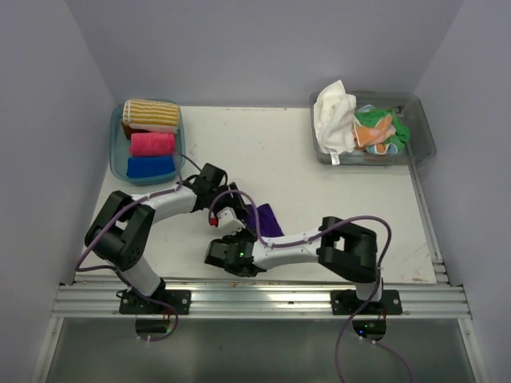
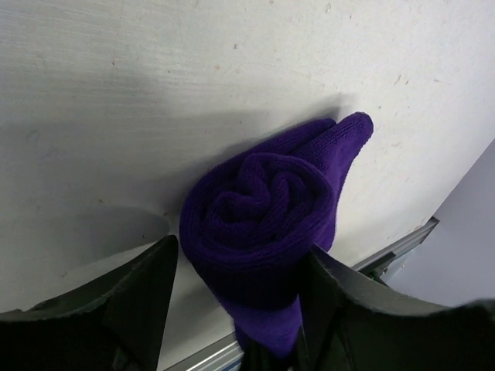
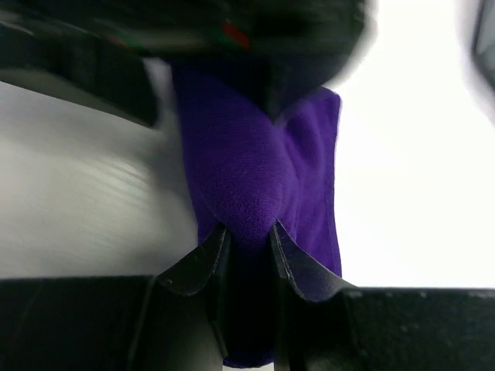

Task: Roll the towels
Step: Roll the towel

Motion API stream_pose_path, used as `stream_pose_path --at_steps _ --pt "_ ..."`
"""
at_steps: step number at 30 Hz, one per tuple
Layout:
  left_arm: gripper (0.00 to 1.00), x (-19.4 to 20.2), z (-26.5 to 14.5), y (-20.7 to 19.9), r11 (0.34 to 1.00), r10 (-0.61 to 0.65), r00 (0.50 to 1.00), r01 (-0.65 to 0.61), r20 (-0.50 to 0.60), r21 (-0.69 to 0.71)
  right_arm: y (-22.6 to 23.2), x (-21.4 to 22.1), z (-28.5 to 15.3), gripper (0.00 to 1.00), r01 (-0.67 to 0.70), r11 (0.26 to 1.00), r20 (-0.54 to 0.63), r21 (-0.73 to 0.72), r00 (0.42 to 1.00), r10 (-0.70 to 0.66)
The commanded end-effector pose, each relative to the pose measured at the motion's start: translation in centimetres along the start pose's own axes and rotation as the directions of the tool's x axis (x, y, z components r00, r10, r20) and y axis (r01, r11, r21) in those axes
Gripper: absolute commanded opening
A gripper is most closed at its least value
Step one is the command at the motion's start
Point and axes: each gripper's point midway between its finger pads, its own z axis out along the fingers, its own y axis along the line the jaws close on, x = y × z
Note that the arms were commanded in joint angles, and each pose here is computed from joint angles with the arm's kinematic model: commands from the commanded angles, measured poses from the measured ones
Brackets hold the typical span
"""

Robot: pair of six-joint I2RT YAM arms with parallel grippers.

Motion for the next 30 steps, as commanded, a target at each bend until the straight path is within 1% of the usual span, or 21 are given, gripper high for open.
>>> stream_pose_path --at_steps 1,2,3,4,5,6,8,9,10,11,12,17,20,21,22,23,24,25,27,28,30 --pt "0.65 -0.4 -1.3 -0.4 1.000 0.009 1.000 -0.009 0.024 -0.006 -2.1 -2.5 -0.8 0.14 -0.230 0.961 0.056 -0.156 0.969 0.241" --pt "0.69 -0.6 -1.6 -0.8 1.000 0.015 0.999 -0.015 0.030 0.008 -1.6 -2.6 -1.2 0.14 -0.257 0.938 0.034 -0.235 0.962 0.272" --pt "0.75 -0.7 -1.7 -1.0 1.000 0.019 0.999 -0.019 0.032 0.015 -1.5 -2.2 -1.0 0.14 -0.275 0.922 0.033 -0.271 0.955 0.294" --pt "0.78 -0.9 -2.0 -1.2 0.999 0.020 0.999 -0.021 0.034 0.027 -1.7 -2.4 -0.8 0.13 -0.301 0.904 0.019 -0.304 0.947 0.321" --pt "0.80 -1.2 -2.4 -1.7 0.999 0.024 0.999 -0.026 0.043 0.039 -1.6 -3.1 -1.6 0.13 -0.330 0.864 0.006 -0.380 0.933 0.359" --pt "0.82 -1.3 -2.6 -1.8 0.999 0.028 0.999 -0.030 0.046 0.043 -1.4 -2.3 -1.5 0.13 -0.335 0.849 -0.014 -0.410 0.932 0.361" --pt "0.85 -1.6 -3.1 -2.3 0.998 0.032 0.998 -0.035 0.058 0.057 -2.3 -3.6 -1.5 0.12 -0.406 0.792 -0.024 -0.456 0.895 0.446" --pt "0.90 -1.6 -3.2 -2.4 0.997 0.033 0.998 -0.036 0.061 0.064 -1.7 -3.1 -1.9 0.12 -0.414 0.755 -0.054 -0.508 0.890 0.452" --pt "0.91 -1.5 -3.4 -2.6 0.997 0.035 0.997 -0.039 0.063 0.069 -2.2 -3.6 -1.4 0.13 -0.457 0.725 -0.068 -0.516 0.865 0.497" --pt "0.91 -1.4 -3.4 -2.5 0.997 0.034 0.998 -0.038 0.062 0.072 -2.4 -3.7 -1.6 0.13 -0.470 0.702 -0.080 -0.535 0.856 0.511" --pt "0.91 -1.5 -3.4 -2.5 0.997 0.033 0.998 -0.038 0.062 0.074 -2.1 -3.4 -1.6 0.13 -0.483 0.674 -0.106 -0.559 0.848 0.520" --pt "0.91 -1.0 -3.1 -2.3 0.996 0.032 0.999 -0.036 0.043 0.086 -2.1 -2.4 -0.8 0.13 -0.547 0.589 -0.191 -0.595 0.808 0.557" --pt "0.91 -0.9 -3.2 -2.3 0.995 0.032 0.998 -0.037 0.045 0.094 -2.0 -1.8 -0.6 0.13 -0.598 0.506 -0.261 -0.622 0.767 0.586" --pt "0.92 -0.9 -3.2 -2.4 0.994 0.034 0.998 -0.038 0.047 0.099 -1.9 -1.0 -0.4 0.13 -0.624 0.484 -0.293 -0.614 0.749 0.594" --pt "0.92 -0.7 -3.2 -2.4 0.994 0.035 0.998 -0.039 0.043 0.103 -2.4 -1.2 0.0 0.13 -0.643 0.462 -0.298 -0.610 0.727 0.618" --pt "0.93 -0.7 -3.1 -2.4 0.993 0.035 0.999 -0.040 0.042 0.109 -2.1 -0.6 -0.2 0.13 -0.653 0.434 -0.331 -0.621 0.720 0.610" --pt "0.93 -0.6 -3.1 -2.4 0.992 0.036 0.999 -0.040 0.040 0.117 -2.1 -1.0 -0.2 0.13 -0.673 0.393 -0.347 -0.627 0.692 0.633" --pt "0.93 -0.2 -2.9 -2.2 0.992 0.034 0.999 -0.037 0.024 0.121 -2.6 -0.8 0.4 0.13 -0.696 0.371 -0.367 -0.615 0.668 0.647" --pt "0.93 0.0 -2.6 -2.3 0.990 0.031 0.999 -0.033 0.017 0.135 -2.4 -0.1 0.3 0.13 -0.719 0.305 -0.425 -0.625 0.641 0.639" --pt "0.93 0.3 -2.5 -2.1 0.990 0.031 0.999 -0.032 0.007 0.138 -2.8 -0.5 0.7 0.13 -0.743 0.261 -0.442 -0.616 0.600 0.666" --pt "0.93 0.5 -2.2 -2.3 0.988 0.035 0.999 -0.035 0.004 0.147 -2.4 0.1 0.6 0.13 -0.766 0.209 -0.492 -0.608 0.570 0.658"
